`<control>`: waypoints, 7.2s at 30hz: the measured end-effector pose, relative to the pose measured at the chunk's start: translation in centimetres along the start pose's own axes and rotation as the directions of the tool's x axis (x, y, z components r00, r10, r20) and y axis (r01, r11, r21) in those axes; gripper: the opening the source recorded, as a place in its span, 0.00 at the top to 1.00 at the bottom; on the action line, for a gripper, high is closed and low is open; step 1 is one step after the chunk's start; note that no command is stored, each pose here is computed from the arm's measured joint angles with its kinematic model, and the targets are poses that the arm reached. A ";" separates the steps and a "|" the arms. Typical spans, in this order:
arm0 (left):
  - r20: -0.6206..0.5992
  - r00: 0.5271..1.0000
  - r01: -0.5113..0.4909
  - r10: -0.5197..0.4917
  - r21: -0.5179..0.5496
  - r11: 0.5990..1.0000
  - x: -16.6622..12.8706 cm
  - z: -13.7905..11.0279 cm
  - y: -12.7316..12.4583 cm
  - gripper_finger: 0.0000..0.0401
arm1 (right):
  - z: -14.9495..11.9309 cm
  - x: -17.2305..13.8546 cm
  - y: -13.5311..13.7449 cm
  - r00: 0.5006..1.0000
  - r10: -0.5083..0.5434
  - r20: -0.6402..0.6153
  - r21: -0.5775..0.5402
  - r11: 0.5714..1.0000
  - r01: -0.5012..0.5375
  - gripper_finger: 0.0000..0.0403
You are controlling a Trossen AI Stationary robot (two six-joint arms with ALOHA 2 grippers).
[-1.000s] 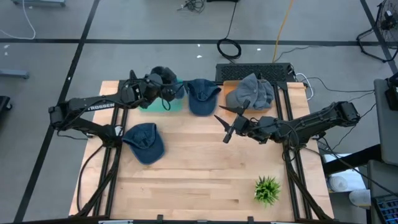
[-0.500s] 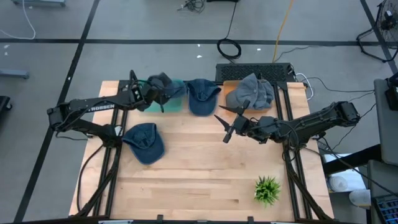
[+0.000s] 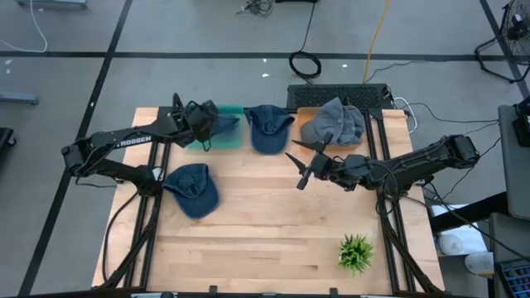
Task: Pick & Place hat
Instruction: Put the right dark blue cap into the blue bin, then put the top dark blue cap into the blue bin
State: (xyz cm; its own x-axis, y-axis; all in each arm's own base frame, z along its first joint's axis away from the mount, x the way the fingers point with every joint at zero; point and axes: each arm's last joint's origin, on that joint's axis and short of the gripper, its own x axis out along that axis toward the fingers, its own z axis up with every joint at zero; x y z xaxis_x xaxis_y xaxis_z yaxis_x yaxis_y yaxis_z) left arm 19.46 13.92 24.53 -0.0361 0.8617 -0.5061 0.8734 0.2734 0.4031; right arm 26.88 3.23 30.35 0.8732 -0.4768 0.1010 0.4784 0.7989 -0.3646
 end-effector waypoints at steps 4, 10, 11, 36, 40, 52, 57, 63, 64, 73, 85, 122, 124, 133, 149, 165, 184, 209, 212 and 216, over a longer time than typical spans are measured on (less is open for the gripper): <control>-0.050 0.999 0.009 -0.009 -0.005 1.000 0.4 -0.5 0.1 1.00 | -0.1 0.3 -0.4 1.000 -0.016 0.000 0.004 1.000 0.016 0.57; -0.047 0.999 -0.011 0.001 -0.209 0.978 0.5 -0.6 0.2 0.93 | -0.3 0.5 -0.7 0.999 -0.032 -0.007 0.028 0.999 0.032 0.56; -0.045 0.999 -0.011 -0.001 -0.251 0.968 0.5 -0.6 0.2 0.90 | -0.3 0.6 -0.8 0.999 -0.033 -0.008 0.030 0.999 0.034 0.56; 0.117 0.987 0.158 -0.107 -0.684 0.713 -3.0 2.8 -2.2 0.14 | -0.4 0.8 -1.0 0.999 -0.046 -0.013 0.025 0.999 0.046 0.56; 0.140 0.984 0.177 -0.108 -0.805 0.566 -3.8 3.3 -2.5 0.06 | -0.4 0.8 -1.0 0.999 -0.046 -0.013 0.025 0.999 0.046 0.56; 0.188 0.981 0.182 -0.042 -0.976 -0.119 -7.9 -0.9 0.9 0.09 | -0.8 0.8 -0.9 0.998 -0.033 -0.045 0.053 0.998 0.035 0.57; 0.113 0.992 0.093 -0.056 -0.956 -0.276 -7.6 -3.3 1.6 0.12 | -0.9 0.8 -0.9 0.998 -0.030 -0.051 0.048 0.998 0.033 0.57; -0.053 0.977 -0.155 -0.205 -0.842 -0.518 -3.3 -6.1 0.6 0.13 | -0.9 0.8 -0.9 0.998 -0.030 -0.049 0.061 0.998 0.033 0.57; -0.074 0.974 -0.189 -0.214 -0.785 -0.590 -2.5 -6.6 0.6 0.13 | -0.8 0.8 -0.9 0.998 -0.033 -0.048 0.076 0.996 0.037 0.57; 0.044 0.965 -0.190 -0.259 -0.567 -0.802 2.2 -9.5 -0.5 0.12 | -0.9 0.8 -0.9 0.998 -0.034 -0.047 0.097 0.995 0.039 0.57; 0.231 0.908 -0.091 -0.350 -0.707 -0.701 7.5 -4.2 1.0 0.12 | -1.1 0.8 -0.8 0.997 -0.023 -0.072 0.079 0.996 0.029 0.57; 0.307 0.935 0.238 -0.176 -0.913 -0.331 6.7 3.5 5.4 0.12 | -2.7 1.4 -1.6 0.987 -0.050 -0.150 0.049 0.997 0.058 0.56; 0.309 0.932 0.234 -0.187 -0.911 -0.341 6.6 3.5 5.2 0.12 | -2.8 1.3 -1.6 0.990 -0.058 -0.128 0.066 0.996 0.067 0.56; 0.333 0.902 0.224 -0.276 -0.906 -0.360 6.4 3.6 4.2 0.12 | -3.6 1.1 -1.5 0.989 -0.058 -0.134 0.029 0.998 0.063 0.55; 0.162 0.959 0.065 -0.234 -0.924 -0.376 4.7 0.5 4.3 0.12 | -4.3 0.9 -1.4 0.988 -0.044 -0.146 -0.030 0.999 0.040 0.56; 0.523 0.848 0.516 0.081 -0.782 -0.350 -5.0 -1.8 3.6 0.12 | -4.3 0.9 -1.2 0.991 0.009 -0.136 0.173 0.985 0.015 0.53; 0.642 0.750 0.660 0.161 -0.706 -0.256 -9.4 0.4 3.5 0.12 | -4.0 0.4 -0.2 0.986 0.134 -0.100 0.126 0.985 -0.121 0.19; 0.780 0.622 0.766 0.070 -0.587 -0.260 -11.7 2.1 2.3 0.12 | -5.5 0.1 1.4 0.958 0.152 -0.243 -0.305 0.926 -0.224 0.21; 0.792 0.607 0.772 0.067 -0.568 -0.285 -11.8 2.1 2.3 0.12 | -6.6 0.5 2.1 0.947 0.136 -0.292 -0.409 0.877 -0.252 0.21; 0.828 0.558 0.801 0.058 -0.520 -0.297 -12.1 2.3 2.3 0.12 | -8.3 0.8 3.1 0.915 0.150 -0.374 -0.494 0.803 -0.333 0.21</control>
State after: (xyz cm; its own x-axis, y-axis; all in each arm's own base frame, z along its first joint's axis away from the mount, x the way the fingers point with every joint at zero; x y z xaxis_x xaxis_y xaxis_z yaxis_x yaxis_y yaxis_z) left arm 22.98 3.18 29.81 0.4325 0.1432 -0.8902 -0.5410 0.8311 -0.1291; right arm 28.27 2.31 21.58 0.8362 -0.4538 -0.3081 0.0472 0.6191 -0.7839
